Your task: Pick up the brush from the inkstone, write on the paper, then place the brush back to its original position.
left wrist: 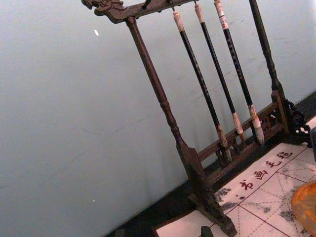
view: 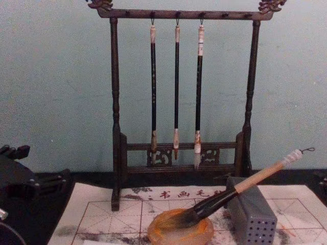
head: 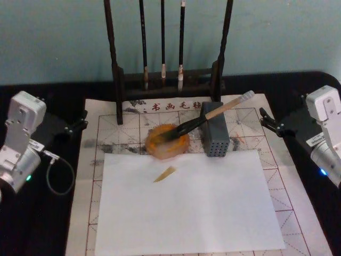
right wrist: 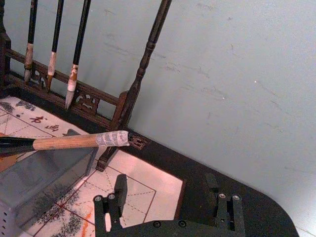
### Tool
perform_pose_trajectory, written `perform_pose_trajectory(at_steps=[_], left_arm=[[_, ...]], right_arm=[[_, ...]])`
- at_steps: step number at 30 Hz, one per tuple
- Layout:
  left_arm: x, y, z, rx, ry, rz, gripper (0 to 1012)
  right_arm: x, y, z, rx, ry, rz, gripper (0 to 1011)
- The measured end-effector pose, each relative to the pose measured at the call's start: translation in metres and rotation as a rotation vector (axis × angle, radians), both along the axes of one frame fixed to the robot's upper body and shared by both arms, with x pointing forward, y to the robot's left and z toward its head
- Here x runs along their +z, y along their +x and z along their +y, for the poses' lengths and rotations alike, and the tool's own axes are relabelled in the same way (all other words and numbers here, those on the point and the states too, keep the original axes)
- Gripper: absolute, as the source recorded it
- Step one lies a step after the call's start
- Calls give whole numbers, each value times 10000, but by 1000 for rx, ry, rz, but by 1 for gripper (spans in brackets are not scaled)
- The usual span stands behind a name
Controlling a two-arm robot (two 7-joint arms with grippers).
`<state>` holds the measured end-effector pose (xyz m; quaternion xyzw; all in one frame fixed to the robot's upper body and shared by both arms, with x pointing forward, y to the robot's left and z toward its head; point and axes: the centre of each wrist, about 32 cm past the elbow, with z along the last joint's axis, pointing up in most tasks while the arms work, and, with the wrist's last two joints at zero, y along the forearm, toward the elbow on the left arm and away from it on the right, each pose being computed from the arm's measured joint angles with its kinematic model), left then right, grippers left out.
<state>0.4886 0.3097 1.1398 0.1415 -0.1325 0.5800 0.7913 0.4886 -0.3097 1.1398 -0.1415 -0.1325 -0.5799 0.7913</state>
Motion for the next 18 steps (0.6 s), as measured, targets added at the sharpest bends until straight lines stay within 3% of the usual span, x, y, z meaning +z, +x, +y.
perform_pose_trajectory(at_steps=[18], left_arm=[[0,0,0,0,0,0,1001]], right_arm=[[0,0,0,0,0,0,1000]])
